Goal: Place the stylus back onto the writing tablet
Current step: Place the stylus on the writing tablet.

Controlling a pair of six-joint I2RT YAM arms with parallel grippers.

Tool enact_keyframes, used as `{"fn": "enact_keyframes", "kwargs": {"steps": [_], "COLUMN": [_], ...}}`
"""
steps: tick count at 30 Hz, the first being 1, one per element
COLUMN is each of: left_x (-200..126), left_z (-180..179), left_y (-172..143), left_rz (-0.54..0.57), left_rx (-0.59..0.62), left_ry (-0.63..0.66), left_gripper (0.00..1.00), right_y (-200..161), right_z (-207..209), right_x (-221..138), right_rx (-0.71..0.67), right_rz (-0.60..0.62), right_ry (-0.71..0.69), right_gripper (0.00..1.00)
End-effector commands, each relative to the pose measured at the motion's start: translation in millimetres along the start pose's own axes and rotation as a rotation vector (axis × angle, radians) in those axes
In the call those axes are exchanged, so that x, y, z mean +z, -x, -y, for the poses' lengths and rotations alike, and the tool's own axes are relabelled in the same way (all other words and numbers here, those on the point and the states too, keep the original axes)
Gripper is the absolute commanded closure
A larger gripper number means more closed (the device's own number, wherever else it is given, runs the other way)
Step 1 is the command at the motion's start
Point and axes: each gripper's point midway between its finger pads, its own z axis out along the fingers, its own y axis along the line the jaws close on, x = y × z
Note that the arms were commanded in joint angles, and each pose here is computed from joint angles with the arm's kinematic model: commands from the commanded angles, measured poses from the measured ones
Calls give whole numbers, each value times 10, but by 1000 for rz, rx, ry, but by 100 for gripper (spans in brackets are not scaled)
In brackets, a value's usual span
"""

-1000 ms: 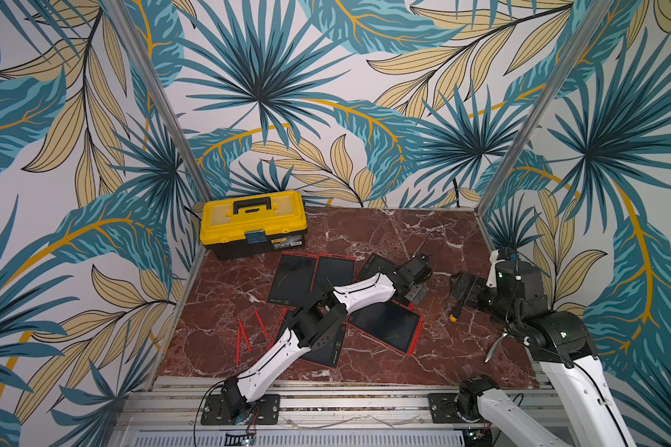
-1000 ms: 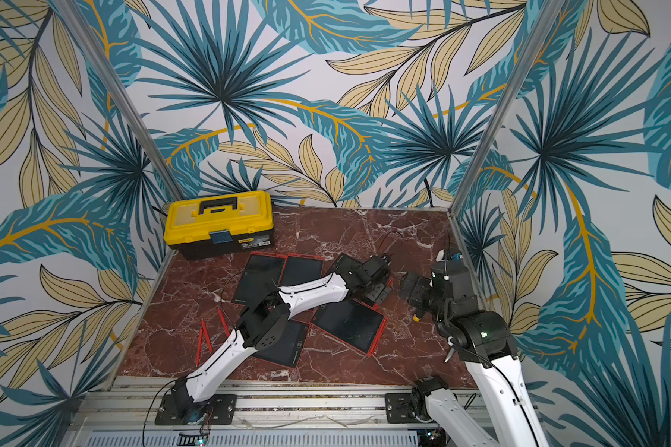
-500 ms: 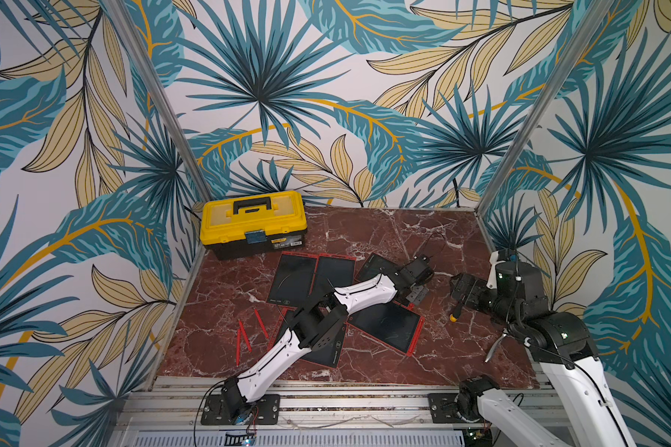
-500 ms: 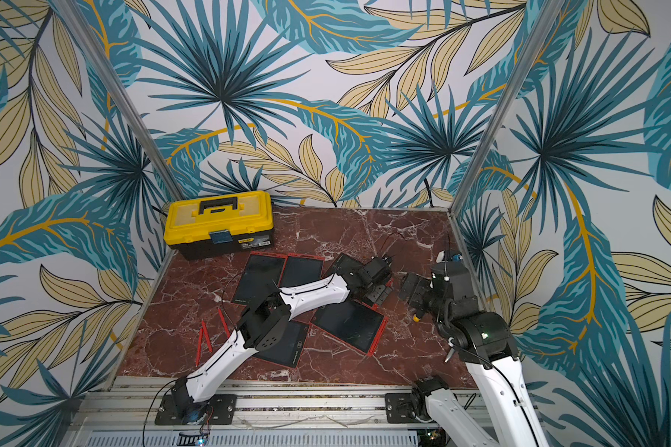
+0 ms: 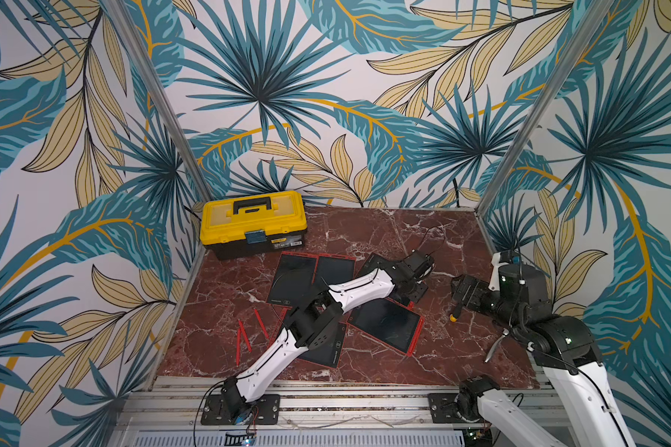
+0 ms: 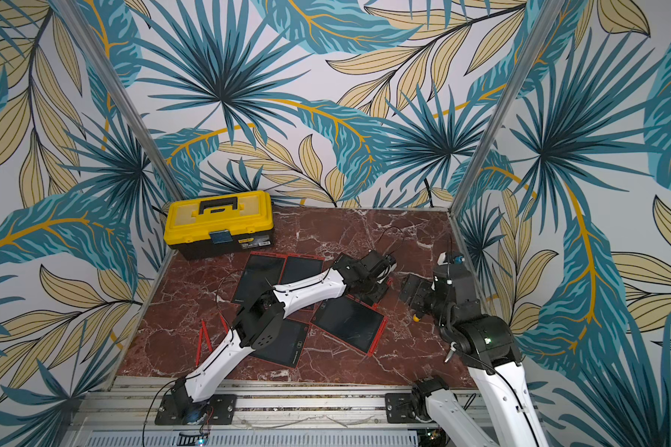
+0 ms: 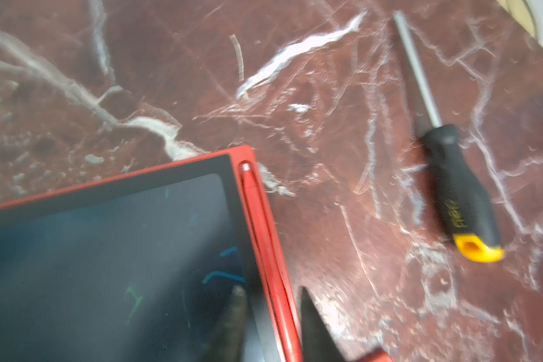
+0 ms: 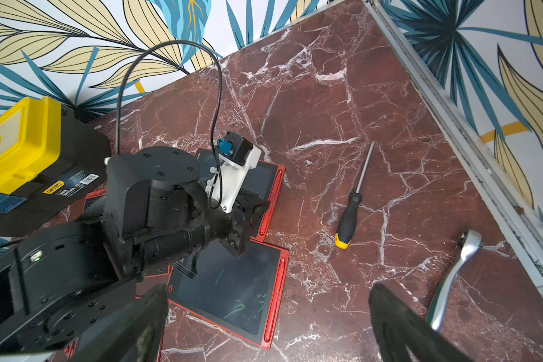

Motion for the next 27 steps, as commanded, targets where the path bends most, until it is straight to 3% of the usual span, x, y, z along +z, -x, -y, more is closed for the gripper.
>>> {"fn": "enact_keyframes", "kwargs": {"steps": [1,5,15,27], "left_x": [-275,-222,-17,221], "left_z": [154,95,78,58], "left_y": [251,239,154,66], "left_rz": [47,43,12,-12], "left_rx": [3,2,-22,-56], "left_ry": [-90,-79,-123,-144], "left_gripper": [85,100,100,100], "right_y": [-54,-56,-85,-86], "right_z": [19,-4,-135,-134], "right_x": [6,0,-20,-43], "right_rx": [3,1,-24,-43], "right_rz": [-17,-20,-40,-46], "right_ry": [-2,11,87,86], "right_gripper": [1,1,0,1]}}
